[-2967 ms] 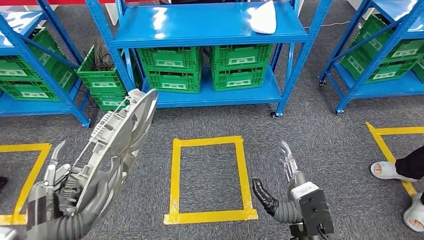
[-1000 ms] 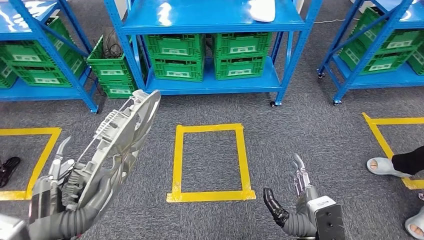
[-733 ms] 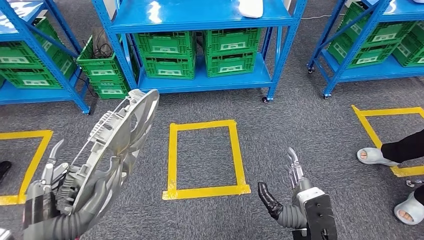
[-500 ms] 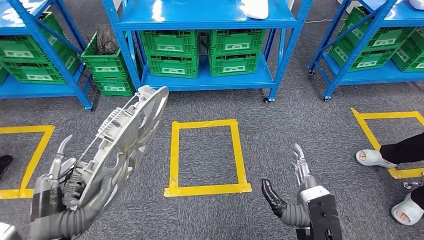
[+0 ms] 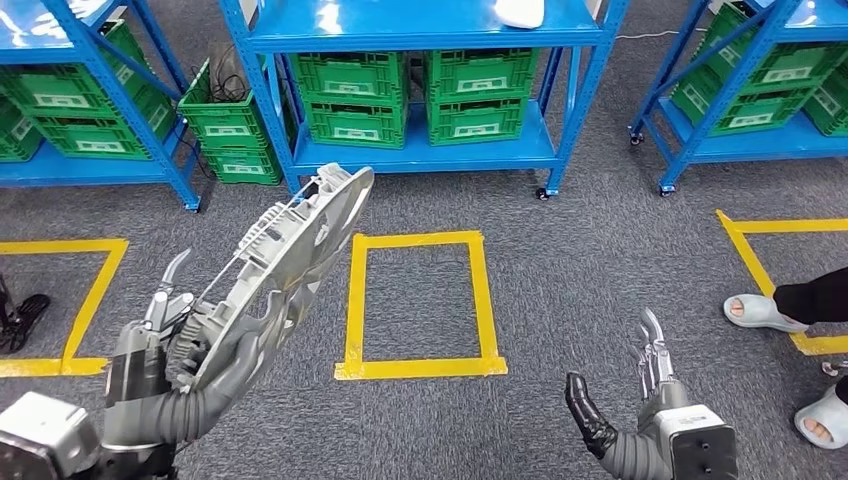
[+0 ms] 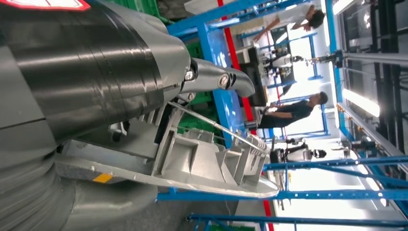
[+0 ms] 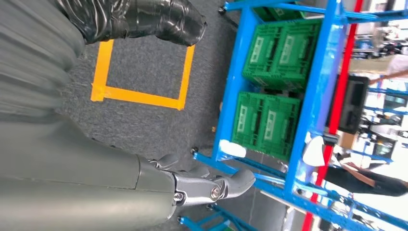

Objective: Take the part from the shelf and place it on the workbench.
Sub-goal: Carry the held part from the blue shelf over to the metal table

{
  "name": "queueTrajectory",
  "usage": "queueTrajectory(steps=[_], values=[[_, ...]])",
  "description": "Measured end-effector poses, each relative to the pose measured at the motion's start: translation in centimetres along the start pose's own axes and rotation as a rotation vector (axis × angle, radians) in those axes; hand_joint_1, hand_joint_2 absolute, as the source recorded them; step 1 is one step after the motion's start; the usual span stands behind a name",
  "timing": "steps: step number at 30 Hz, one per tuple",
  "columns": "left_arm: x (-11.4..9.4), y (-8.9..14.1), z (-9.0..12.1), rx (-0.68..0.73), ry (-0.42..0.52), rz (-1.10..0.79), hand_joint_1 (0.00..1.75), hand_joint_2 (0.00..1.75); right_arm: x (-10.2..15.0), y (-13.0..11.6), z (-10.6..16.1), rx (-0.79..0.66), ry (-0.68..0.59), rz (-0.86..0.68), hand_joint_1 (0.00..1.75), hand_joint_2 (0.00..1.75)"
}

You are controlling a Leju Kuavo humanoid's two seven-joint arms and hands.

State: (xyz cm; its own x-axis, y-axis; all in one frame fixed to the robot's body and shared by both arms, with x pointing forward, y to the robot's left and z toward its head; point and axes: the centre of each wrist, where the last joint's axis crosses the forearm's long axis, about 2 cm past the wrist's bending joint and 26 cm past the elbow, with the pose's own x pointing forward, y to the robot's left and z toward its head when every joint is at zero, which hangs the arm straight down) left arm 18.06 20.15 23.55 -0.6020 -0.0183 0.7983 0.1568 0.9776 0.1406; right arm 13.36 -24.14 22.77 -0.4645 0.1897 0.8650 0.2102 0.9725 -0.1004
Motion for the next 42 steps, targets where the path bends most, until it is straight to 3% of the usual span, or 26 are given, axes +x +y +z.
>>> queueTrajectory(steps=[21, 25, 35, 42], values=[[-0.2, -0.1, 0.0, 0.017, 0.010, -0.006, 1.75, 1.75, 0.3, 0.1, -1.0, 0.012, -0.030, -0.024, 0.00, 1.75], [-0.1, -0.1, 0.3, 0.041, 0.008, -0.006, 1.75, 1.75, 0.3, 0.2, -1.5, 0.018, -0.039, -0.038, 0.00, 0.00], [0.0, 0.0, 2.2, 0.124, 0.047, -0.043, 1.75, 1.75, 0.2, 1.1, -1.6, 0.066, -0.043, -0.031, 0.00, 0.00], [0.3, 0.3, 2.4, 0.136, 0.068, -0.084, 1.75, 1.75, 0.2, 1.7, -1.7, 0.085, -0.043, -0.027, 0.00, 0.00]])
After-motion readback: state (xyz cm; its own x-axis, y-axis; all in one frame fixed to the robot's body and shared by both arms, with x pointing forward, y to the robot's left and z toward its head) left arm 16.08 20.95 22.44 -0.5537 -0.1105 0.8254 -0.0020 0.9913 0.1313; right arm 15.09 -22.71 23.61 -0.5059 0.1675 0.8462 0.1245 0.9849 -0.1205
